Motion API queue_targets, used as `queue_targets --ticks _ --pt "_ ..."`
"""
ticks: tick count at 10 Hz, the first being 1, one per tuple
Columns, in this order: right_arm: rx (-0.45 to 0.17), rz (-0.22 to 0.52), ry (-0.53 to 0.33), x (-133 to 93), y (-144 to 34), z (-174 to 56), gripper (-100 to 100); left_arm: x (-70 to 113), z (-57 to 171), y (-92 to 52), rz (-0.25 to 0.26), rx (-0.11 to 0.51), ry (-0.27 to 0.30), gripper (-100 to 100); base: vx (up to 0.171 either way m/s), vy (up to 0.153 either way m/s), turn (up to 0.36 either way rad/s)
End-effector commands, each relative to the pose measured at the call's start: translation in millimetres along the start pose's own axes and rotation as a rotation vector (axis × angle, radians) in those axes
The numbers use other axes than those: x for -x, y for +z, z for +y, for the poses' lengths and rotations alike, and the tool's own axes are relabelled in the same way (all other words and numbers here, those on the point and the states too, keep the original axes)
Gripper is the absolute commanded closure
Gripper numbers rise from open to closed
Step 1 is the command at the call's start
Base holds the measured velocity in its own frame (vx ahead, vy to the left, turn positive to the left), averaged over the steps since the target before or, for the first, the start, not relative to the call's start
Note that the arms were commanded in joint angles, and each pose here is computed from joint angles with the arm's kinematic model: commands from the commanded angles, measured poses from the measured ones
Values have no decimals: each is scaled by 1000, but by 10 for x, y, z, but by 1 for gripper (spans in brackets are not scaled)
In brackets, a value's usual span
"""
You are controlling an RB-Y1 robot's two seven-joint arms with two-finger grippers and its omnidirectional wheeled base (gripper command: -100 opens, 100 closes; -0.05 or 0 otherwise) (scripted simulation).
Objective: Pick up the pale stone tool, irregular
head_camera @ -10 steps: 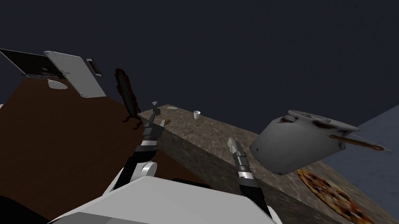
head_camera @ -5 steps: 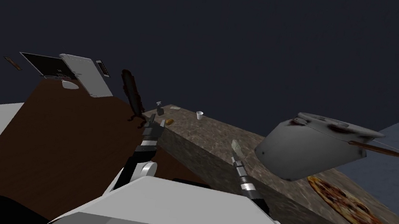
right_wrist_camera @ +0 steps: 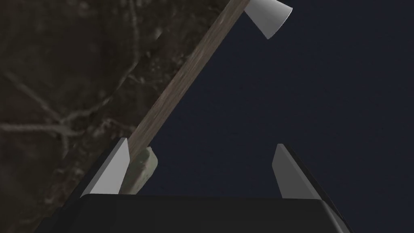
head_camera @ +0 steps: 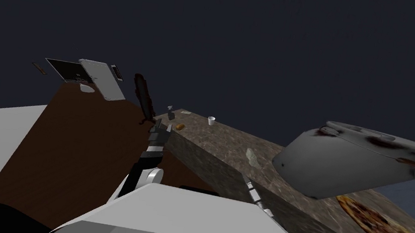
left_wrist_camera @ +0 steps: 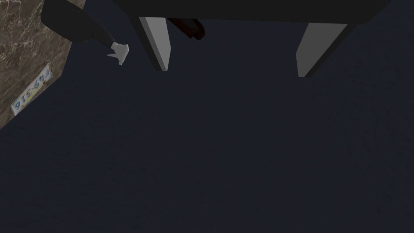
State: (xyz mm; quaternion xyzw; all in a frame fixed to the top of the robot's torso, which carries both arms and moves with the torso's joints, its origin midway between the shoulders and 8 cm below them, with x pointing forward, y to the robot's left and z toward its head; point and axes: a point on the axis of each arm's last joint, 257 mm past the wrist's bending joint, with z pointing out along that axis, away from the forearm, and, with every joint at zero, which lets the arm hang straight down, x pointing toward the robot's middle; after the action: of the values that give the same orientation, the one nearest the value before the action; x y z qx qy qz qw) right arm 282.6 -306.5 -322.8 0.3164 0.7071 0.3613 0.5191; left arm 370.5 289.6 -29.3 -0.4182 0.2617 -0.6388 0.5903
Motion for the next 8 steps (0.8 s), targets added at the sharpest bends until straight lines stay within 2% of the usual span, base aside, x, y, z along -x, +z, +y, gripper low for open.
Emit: queue_targets --ticks 1,2,3,5,6,7,8 --pt "-76 59 -54 -86 -184 -337 -100 0 0 0 0 0 0 0 9 37 98" --pt "-81 68 -64 -74 -199 -365 -100 0 0 0 0 0 0 0 8 34 58" --pt "-140 116 -106 -153 -395 -629 -100 0 0 0 0 0 0 0 16 52 128" --pt "-147 126 -118 -136 -418 -668 -100 0 0 0 0 0 0 0 18 27 23" --pt "-192 181 -171 -173 -616 -872 -100 0 0 0 0 0 0 0 16 38 151" --pt "-213 185 -172 -175 -665 -965 -100 0 0 0 0 0 0 0 16 33 62" --pt "-260 243 -225 -192 -889 -1173 -100 0 0 0 0 0 0 0 20 40 124"
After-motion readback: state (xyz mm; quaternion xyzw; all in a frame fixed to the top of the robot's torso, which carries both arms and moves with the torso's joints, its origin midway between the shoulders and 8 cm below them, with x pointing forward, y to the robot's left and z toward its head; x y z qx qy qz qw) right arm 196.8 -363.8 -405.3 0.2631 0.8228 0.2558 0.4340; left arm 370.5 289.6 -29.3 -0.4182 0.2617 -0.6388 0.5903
